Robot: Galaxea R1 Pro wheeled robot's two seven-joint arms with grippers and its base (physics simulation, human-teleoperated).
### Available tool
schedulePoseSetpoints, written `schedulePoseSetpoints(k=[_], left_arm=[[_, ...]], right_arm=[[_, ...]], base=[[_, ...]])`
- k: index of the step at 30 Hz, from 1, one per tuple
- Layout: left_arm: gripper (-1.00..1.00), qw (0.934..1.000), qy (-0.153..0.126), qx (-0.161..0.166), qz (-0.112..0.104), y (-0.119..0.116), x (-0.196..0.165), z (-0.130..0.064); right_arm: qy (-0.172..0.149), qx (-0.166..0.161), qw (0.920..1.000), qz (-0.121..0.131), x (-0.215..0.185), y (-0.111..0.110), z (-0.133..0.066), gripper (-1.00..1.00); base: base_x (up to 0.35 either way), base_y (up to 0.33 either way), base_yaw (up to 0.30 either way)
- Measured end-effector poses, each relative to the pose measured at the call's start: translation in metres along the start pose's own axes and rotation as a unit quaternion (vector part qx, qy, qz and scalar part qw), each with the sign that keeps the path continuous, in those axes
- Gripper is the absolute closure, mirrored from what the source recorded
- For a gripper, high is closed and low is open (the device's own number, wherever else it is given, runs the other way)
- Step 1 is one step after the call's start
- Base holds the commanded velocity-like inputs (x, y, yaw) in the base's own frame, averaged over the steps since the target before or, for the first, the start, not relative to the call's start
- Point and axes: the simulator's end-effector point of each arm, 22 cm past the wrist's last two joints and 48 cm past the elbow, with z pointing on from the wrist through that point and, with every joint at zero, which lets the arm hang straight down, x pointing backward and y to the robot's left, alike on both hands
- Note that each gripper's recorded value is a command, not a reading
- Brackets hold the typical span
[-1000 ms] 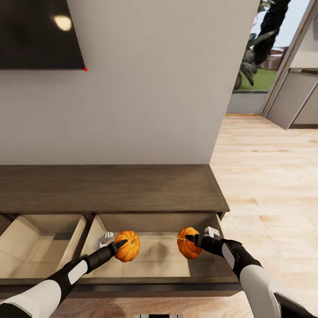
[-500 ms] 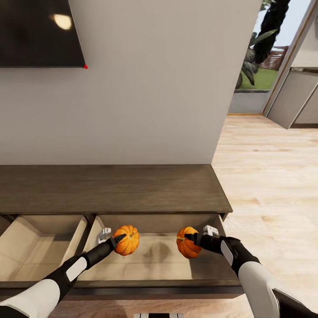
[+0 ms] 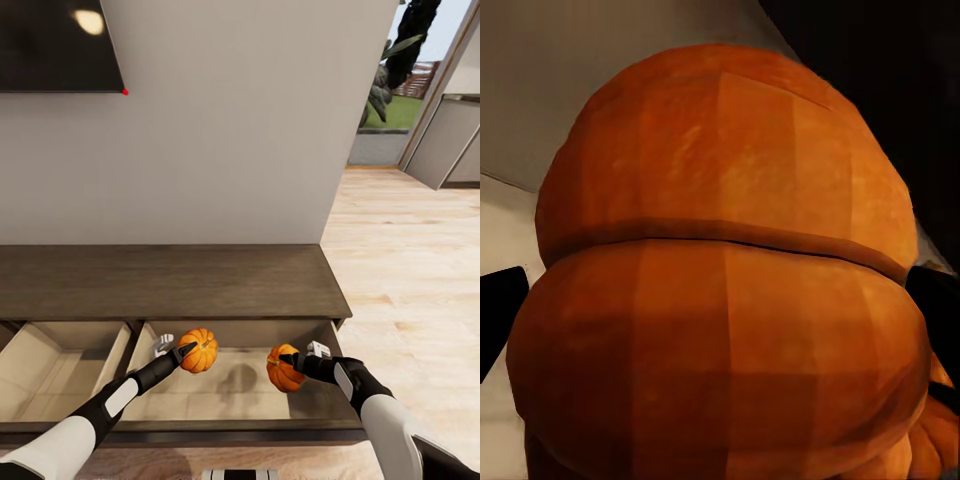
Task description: Place each of the two pumpkins and all three candles from the living room inside a cabinet in the living room (use any cabinet), then make sure every cabinet is closed, and position the cauldron so it is next to a table in the living room.
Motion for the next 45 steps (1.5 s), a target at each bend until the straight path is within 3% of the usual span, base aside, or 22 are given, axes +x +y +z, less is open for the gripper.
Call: schedulePoseSetpoints(k=[15, 23, 26, 31, 37, 45], left_arm=[[1.00, 0.9990, 0.032, -0.016, -0.026, 0.018, 0.018, -0.001], [1.00, 0.9933, 0.040, -0.104, -0.031, 0.063, 0.028, -0.006], [1.00, 0.9883, 0.043, -0.143, -0.031, 0.080, 0.033, -0.008], [1.00, 0.9856, 0.050, -0.158, -0.034, 0.089, 0.042, -0.009], [1.00, 0.9832, 0.062, -0.167, -0.038, 0.095, 0.054, -0.009], [1.00, 0.9841, 0.057, -0.162, -0.044, 0.091, 0.056, -0.002]], right_arm=[[0.008, 0.003, 0.9999, 0.008, 0.009, -0.008, 0.007, 1.00], [0.013, 0.011, 0.9998, 0.009, 0.014, -0.014, 0.011, 1.00], [0.014, 0.040, 0.9991, 0.006, 0.015, -0.028, 0.011, 1.00], [0.015, 0.060, 0.9981, 0.009, 0.019, -0.037, 0.014, 1.00], [0.018, 0.061, 0.9979, 0.010, 0.023, -0.039, 0.017, 1.00], [0.020, 0.061, 0.9979, 0.013, 0.020, -0.040, 0.018, 1.00]], base=[[0.000, 0.000, 0.000], [0.000, 0.000, 0.000], [0.000, 0.000, 0.000], [0.000, 0.000, 0.000], [0.000, 0.000, 0.000], [0.000, 0.000, 0.000]])
